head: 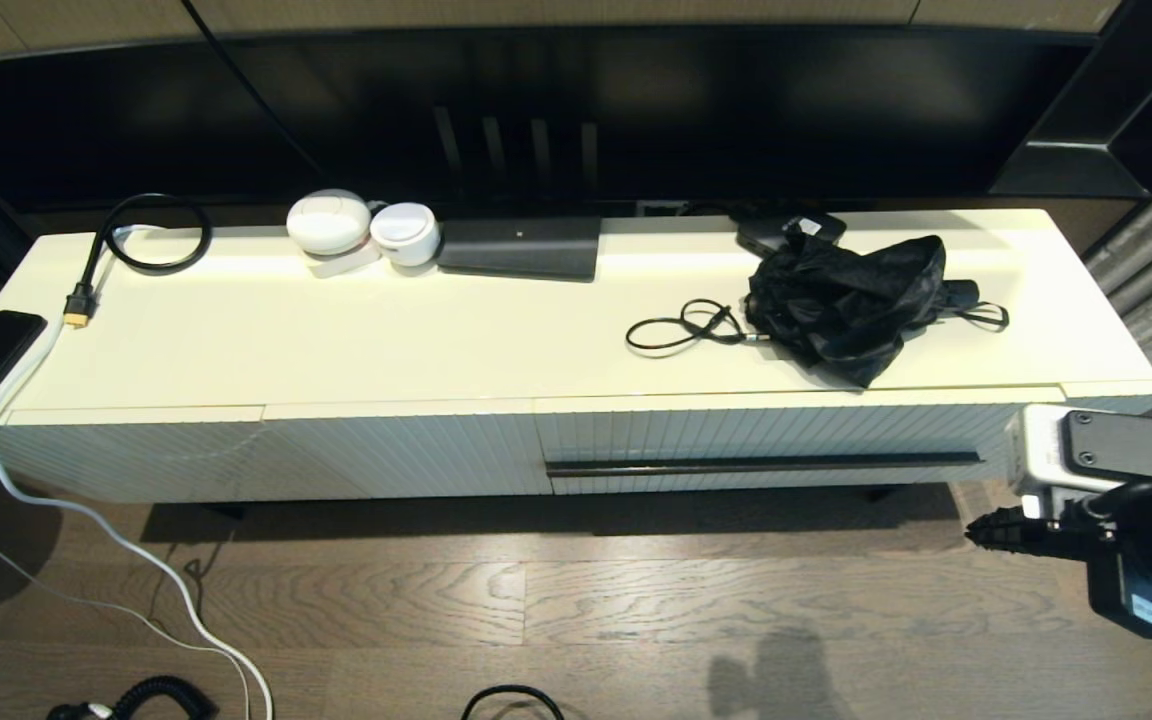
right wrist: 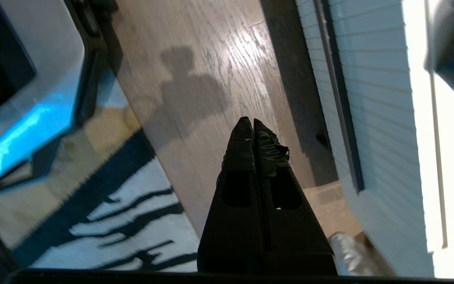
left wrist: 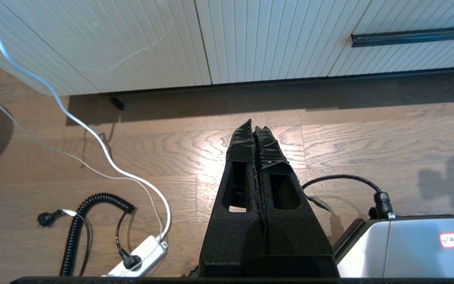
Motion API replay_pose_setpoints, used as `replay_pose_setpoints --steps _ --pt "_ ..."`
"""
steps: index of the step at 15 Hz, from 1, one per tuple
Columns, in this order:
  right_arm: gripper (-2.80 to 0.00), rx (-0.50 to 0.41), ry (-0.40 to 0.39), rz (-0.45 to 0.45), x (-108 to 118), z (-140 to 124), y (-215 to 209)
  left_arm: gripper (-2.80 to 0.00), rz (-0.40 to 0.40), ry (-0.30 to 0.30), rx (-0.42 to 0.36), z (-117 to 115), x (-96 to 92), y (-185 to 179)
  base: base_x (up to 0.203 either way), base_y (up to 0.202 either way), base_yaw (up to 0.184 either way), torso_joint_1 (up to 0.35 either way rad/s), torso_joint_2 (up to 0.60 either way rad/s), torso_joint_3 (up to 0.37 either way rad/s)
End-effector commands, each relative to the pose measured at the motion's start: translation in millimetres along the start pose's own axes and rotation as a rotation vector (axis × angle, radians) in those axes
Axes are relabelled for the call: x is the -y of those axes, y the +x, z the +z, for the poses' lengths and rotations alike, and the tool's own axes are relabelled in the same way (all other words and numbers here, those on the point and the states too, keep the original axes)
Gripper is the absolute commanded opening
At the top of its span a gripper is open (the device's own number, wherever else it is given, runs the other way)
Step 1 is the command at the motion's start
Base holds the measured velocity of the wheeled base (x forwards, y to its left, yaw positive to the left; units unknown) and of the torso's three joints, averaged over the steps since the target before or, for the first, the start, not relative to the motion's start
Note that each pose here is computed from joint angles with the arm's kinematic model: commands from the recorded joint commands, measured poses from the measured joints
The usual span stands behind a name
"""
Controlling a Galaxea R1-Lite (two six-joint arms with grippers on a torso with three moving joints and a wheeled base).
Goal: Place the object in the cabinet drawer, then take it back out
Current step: Open the drawer
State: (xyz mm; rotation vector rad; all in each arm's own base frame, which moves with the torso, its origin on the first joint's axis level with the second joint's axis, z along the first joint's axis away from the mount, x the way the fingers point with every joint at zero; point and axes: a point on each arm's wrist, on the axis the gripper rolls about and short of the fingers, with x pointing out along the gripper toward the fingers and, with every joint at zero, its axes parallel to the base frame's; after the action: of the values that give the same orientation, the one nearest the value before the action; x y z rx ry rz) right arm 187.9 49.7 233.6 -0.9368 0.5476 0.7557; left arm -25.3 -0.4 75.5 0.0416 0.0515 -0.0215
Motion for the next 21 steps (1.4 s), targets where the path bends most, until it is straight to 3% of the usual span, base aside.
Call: replay_pose_setpoints --steps 1,5,8,15,18,21 --pt "-2.8 -0.045 -0.058 0.079 6.3 -1.1 30.0 -2.8 0.0 0.001 0.0 0.0 0.0 0.0 0.0 0.0 0.0 0.0 0.0 0.0" --pt "-2.8 -0.061 -0.181 0.097 20.2 -2.2 72.7 -2.8 0.0 0.001 0.0 0.0 0.0 0.0 0.0 0.0 0.0 0.0 0.0 0.0" --pt "-2.8 -0.088 -0.206 0.129 22.1 -7.6 97.1 -2.8 0.0 0.001 0.0 0.0 0.0 0.0 0.0 0.0 0.0 0.0 0.0 0.0" --pt "-2.8 -0.128 -0.231 0.07 24.1 -17.1 140.4 -2.8 0.0 0.001 -0.002 0.0 0.0 0.1 0.0 0.0 0.0 0.0 0.0 0.0" --pt "-2.8 -0.095 -0.255 -0.07 26.2 -22.0 167.1 -2.8 0.0 0.001 0.0 0.0 0.0 0.0 0.0 0.0 0.0 0.0 0.0 0.0" --pt "-2.8 -0.103 -0.289 -0.072 22.8 -23.0 168.2 -2.8 0.0 0.001 0.0 0.0 0.0 0.0 0.0 0.0 0.0 0.0 0.0 0.0"
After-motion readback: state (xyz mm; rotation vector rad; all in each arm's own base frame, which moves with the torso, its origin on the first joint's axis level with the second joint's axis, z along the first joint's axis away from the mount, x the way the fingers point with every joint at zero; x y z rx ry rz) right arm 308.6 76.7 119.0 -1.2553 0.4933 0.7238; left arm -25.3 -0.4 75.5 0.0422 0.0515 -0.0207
